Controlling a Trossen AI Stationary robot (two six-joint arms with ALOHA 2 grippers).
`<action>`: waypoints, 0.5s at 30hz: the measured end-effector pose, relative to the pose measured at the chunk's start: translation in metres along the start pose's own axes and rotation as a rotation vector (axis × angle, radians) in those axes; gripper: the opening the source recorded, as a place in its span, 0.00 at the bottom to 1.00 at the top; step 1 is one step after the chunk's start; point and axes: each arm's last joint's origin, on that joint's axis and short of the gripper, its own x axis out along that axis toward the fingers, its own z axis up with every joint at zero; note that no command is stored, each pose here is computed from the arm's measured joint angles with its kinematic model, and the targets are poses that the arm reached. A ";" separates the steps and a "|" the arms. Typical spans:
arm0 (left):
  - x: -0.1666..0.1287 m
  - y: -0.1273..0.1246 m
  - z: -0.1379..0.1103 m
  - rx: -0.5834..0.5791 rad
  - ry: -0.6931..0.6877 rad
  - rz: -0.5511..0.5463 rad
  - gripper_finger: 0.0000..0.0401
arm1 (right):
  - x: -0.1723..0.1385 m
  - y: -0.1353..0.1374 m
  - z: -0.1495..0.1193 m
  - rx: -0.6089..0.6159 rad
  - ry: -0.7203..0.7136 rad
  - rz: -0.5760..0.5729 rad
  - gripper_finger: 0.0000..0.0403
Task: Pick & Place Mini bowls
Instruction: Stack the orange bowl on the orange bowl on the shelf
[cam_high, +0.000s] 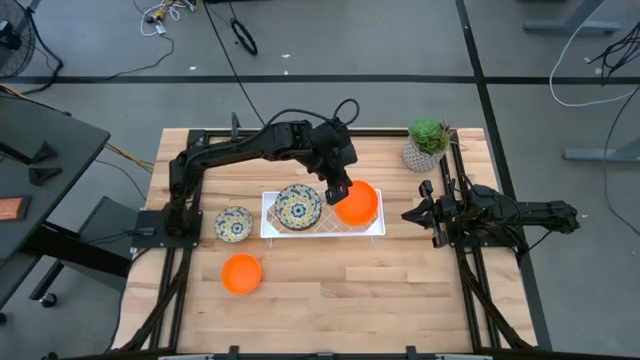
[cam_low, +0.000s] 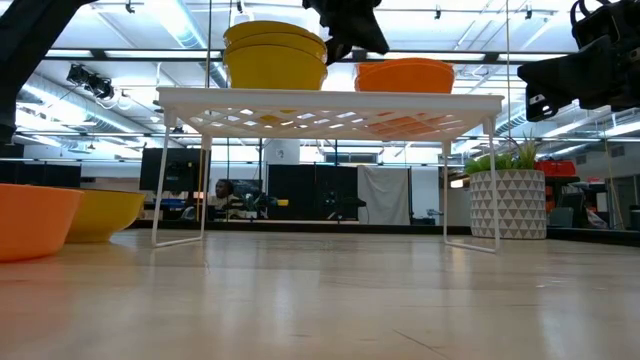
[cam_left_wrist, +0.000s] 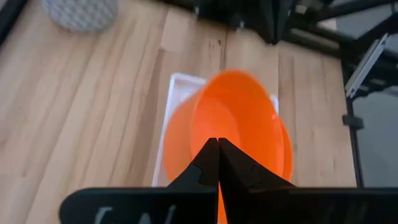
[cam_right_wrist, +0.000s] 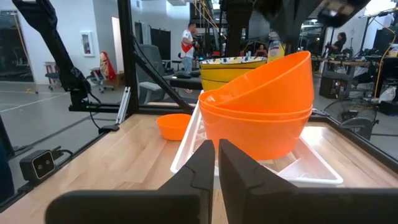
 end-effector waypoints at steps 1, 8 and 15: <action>-0.003 0.000 0.002 0.000 -0.016 0.004 0.01 | 0.000 0.000 0.000 0.000 0.000 0.000 0.07; -0.009 0.002 0.003 0.011 -0.012 0.039 0.10 | 0.000 0.000 0.000 0.000 0.000 0.000 0.07; -0.006 -0.001 0.001 0.022 0.004 0.050 0.33 | 0.000 0.000 0.000 0.000 0.000 0.000 0.07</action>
